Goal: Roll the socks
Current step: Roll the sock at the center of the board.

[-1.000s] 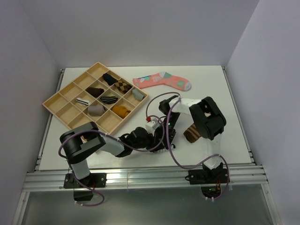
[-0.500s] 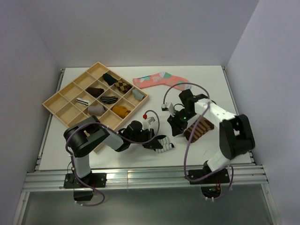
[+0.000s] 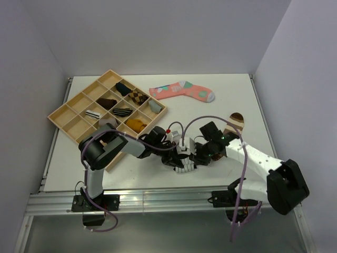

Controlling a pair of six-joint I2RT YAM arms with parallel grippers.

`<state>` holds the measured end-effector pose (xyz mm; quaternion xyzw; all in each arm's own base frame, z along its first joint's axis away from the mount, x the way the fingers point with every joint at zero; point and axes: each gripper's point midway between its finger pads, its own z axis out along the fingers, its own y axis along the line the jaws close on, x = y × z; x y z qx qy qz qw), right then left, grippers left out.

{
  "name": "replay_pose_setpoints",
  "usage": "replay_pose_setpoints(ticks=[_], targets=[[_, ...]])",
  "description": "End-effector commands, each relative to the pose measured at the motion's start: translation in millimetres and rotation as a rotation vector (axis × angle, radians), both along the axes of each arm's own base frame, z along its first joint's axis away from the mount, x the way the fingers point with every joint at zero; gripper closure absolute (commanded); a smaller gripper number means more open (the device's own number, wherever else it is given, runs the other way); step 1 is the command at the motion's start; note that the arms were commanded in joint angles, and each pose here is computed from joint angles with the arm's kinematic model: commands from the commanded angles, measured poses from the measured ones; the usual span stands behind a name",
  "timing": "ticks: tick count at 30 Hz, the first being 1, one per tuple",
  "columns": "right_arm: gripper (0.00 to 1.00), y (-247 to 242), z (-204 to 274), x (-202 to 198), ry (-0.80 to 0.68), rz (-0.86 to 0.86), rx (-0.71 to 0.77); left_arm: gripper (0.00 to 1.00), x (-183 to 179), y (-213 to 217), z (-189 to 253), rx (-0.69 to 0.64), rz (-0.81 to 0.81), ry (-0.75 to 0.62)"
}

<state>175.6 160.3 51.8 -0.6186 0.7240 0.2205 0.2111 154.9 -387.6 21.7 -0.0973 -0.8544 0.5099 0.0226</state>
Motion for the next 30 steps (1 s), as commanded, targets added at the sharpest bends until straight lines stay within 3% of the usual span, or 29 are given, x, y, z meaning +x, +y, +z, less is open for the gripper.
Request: replay_pose_setpoints(ticks=[1,15,27,30], targets=[[0.60,15.3,7.2,7.1,-0.185,0.065,0.036,1.00,-42.3,56.5,-63.1,0.340,-0.019,0.228],[0.59,40.1,-14.4,-35.3,-0.172,0.242,0.001,1.00,-27.4,50.7,-61.8,0.346,0.001,0.234],[0.60,49.6,-34.1,-41.0,-0.157,0.267,-0.071,1.00,-19.0,44.8,-54.3,0.313,0.007,0.223],[0.73,51.7,-38.8,-40.4,-0.131,0.253,-0.083,0.98,-15.8,42.9,-53.2,0.309,0.014,0.211]])
